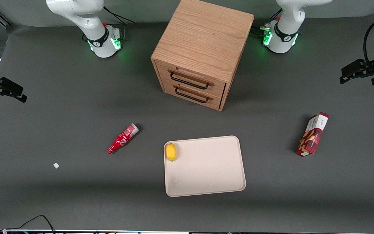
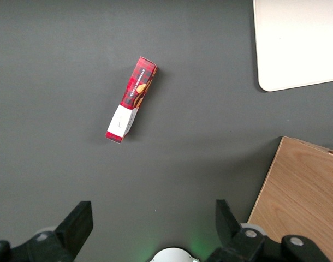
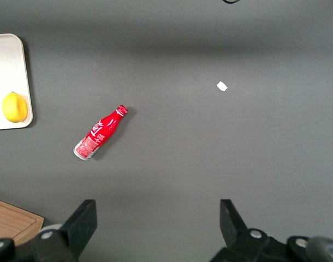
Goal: Place red cookie box on tray
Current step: 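Move the left gripper down over the red plaid shortbread box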
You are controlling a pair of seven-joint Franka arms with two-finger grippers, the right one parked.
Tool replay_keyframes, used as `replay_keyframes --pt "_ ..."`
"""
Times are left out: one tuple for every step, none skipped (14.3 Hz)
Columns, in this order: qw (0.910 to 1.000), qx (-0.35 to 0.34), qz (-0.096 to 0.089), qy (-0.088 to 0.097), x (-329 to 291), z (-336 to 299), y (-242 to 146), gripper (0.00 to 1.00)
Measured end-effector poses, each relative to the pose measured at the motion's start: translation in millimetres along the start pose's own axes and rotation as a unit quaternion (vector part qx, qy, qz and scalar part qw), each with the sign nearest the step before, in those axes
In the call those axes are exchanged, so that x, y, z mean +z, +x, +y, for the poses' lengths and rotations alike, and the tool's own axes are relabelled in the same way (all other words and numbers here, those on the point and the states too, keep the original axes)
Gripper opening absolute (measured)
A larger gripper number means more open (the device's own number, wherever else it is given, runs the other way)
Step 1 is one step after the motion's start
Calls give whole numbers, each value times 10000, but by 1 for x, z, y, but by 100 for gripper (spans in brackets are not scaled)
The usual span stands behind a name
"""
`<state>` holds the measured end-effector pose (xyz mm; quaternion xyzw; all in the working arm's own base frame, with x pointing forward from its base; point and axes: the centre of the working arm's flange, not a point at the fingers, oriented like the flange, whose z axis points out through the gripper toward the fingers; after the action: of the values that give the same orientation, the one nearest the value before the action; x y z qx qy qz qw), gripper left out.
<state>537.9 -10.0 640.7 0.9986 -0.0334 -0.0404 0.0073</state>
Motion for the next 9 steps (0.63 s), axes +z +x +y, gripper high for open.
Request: replay_keyframes --pt "10000 0 -1 0 0 0 0 100" --pt "10000 0 0 1 0 0 0 100" --pt "10000 -1 18 7 1 0 2 100" --pt "10000 -3 50 20 2 -1 4 100" --pt "10000 -6 58 42 5 -2 8 100" --pt "10000 -5 21 93 12 -3 13 100" --pt "9998 17 -84 188 23 -6 19 100" --pt "9994 103 -178 282 39 -9 28 100" --pt "9989 242 -205 346 58 -12 40 100"
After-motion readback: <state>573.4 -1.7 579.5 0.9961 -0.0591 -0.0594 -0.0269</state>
